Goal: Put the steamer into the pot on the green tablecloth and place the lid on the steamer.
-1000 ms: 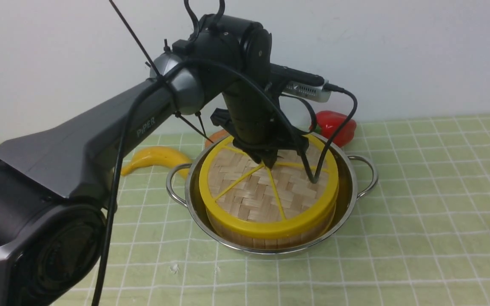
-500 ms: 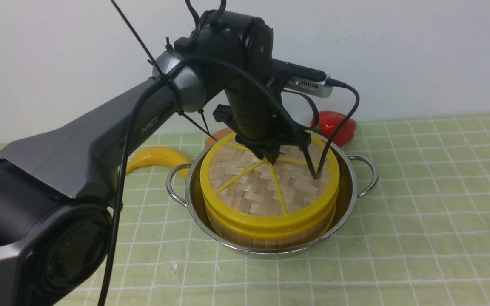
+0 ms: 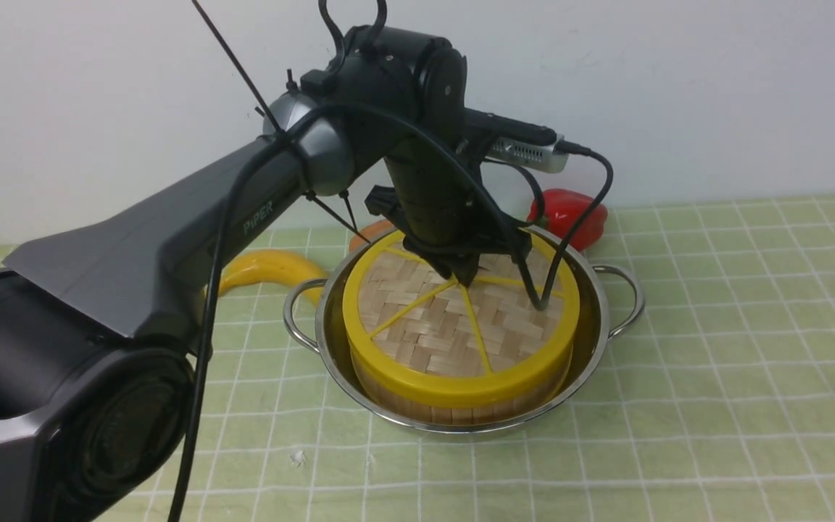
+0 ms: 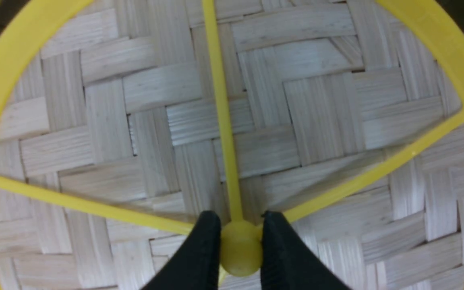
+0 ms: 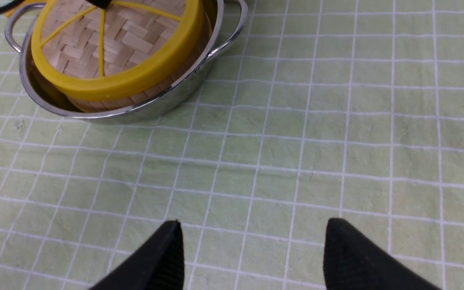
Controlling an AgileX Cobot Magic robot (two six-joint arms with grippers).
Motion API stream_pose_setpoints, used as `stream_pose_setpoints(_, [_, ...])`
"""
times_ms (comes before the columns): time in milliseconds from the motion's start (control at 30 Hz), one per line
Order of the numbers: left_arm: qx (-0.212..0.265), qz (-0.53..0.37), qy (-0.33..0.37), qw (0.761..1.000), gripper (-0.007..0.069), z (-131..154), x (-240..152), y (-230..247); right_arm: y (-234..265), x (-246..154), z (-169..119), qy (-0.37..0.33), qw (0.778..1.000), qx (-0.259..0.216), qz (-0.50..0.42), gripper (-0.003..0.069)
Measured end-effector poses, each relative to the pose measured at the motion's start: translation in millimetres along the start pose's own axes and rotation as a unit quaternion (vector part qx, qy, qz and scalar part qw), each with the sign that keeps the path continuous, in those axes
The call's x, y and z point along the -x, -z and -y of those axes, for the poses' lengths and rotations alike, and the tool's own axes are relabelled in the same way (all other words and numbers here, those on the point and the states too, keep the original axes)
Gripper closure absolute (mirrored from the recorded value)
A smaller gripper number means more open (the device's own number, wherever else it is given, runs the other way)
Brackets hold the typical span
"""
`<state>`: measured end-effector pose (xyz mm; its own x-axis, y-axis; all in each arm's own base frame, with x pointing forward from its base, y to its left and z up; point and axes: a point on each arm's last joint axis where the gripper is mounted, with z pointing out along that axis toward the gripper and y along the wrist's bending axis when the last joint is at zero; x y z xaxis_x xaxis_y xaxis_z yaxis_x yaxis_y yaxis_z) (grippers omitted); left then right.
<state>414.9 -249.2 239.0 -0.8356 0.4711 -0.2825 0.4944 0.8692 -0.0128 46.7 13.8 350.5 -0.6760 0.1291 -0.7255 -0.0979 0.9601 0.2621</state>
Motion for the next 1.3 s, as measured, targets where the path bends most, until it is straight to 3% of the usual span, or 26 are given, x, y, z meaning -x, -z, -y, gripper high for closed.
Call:
stream_pose_setpoints(400, [-0.001, 0.0, 0.0, 1.0, 0.0487, 0, 0, 0, 0, 0, 0, 0.0, 1.0, 0.0, 0.0, 0.0202])
stream_pose_setpoints(500, [0.003, 0.0, -0.003, 1.0, 0.0383, -1, 0, 0, 0, 0, 0, 0.0, 1.0, 0.0, 0.0, 0.0202])
stream_pose_setpoints(667, [0.016, 0.011, -0.01, 1.0, 0.0118, -3, -1, 13, 0, 0, 0, -0.001, 1.0, 0.001, -0.001, 0.0202])
stream_pose_setpoints(700, [0.017, 0.013, -0.01, 1.0, 0.0118, -3, -1, 15, 0, 0, 0, -0.001, 1.0, 0.001, -0.001, 0.0202])
stream_pose_setpoints(733, [0.023, 0.028, -0.015, 0.999, 0.0045, -4, -1, 31, 0, 0, 0, 0.003, 1.0, 0.001, -0.001, 0.0202])
stream_pose_setpoints(800, [0.03, 0.055, -0.018, 0.998, -0.0018, -5, -2, 58, 0, 0, 0, 0.018, 1.0, 0.001, 0.0, 0.0202])
stream_pose_setpoints(867, [0.033, 0.086, -0.025, 0.995, -0.0039, -6, -5, 90, 1, 0, 1, 0.036, 0.999, -0.003, 0.003, 0.0204])
stream_pose_setpoints(933, [0.034, 0.102, -0.031, 0.994, -0.0032, -6, -8, 106, 2, -1, 3, 0.049, 0.999, -0.008, 0.009, 0.0211])
stream_pose_setpoints(1033, [0.037, 0.148, -0.042, 0.987, 0.0053, -6, -22, 156, 3, -11, 12, 0.075, 0.996, -0.028, 0.035, 0.0262])
stream_pose_setpoints(1100, [0.039, 0.157, -0.05, 0.986, 0.0174, -6, -38, 176, 2, -25, 22, 0.085, 0.994, -0.043, 0.055, 0.0316])
stream_pose_setpoints(1200, [0.039, 0.152, -0.055, 0.986, 0.0415, -7, -72, 196, -1, -49, 37, 0.085, 0.991, -0.061, 0.084, 0.0436])
stream_pose_setpoints(1300, [0.039, 0.137, -0.055, 0.988, 0.0588, -8, -108, 205, -1, -68, 48, 0.071, 0.989, -0.067, 0.107, 0.0561])
